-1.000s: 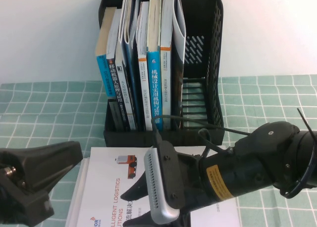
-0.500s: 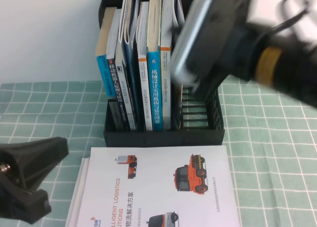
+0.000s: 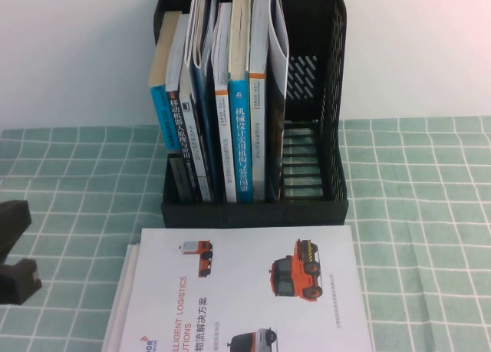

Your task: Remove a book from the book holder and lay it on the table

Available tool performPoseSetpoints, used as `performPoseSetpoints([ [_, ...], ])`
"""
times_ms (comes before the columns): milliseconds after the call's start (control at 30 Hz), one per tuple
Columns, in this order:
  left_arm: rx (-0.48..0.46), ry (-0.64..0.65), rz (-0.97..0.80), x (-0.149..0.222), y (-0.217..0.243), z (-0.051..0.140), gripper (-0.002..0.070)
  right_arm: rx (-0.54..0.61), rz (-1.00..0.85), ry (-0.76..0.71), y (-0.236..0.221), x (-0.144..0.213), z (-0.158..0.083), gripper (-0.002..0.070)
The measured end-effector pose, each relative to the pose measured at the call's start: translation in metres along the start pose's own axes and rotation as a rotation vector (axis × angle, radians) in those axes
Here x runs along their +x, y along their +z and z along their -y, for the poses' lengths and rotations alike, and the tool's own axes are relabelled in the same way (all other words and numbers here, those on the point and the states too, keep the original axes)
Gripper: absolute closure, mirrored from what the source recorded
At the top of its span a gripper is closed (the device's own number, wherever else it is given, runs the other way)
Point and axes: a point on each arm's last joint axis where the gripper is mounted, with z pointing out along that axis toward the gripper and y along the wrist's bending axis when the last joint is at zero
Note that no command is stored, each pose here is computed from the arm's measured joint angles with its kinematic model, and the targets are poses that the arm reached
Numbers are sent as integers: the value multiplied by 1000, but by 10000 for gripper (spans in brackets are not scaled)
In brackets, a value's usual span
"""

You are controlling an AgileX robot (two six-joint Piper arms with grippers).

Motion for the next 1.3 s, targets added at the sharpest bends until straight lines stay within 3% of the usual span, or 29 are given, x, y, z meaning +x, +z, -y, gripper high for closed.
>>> performPoseSetpoints([
  [233,119,75,187,14,2,3,678,-196,362,142,-24,75,-36,678],
  [367,187,83,224,35,9,3,678,-256,504,200,-15,115,-63,678],
  [567,155,182,251,67,7,-10,678,-279,619,250,2,154,-88,678],
  [800,-21,200,357,93,-6,-34,678,-273,680,264,5,163,-94,678],
  [1100,-337,133,486,124,-18,-59,678,-278,659,259,8,165,-96,678],
  [1300,-492,95,451,143,-11,-71,677,-281,656,263,8,165,-96,678],
])
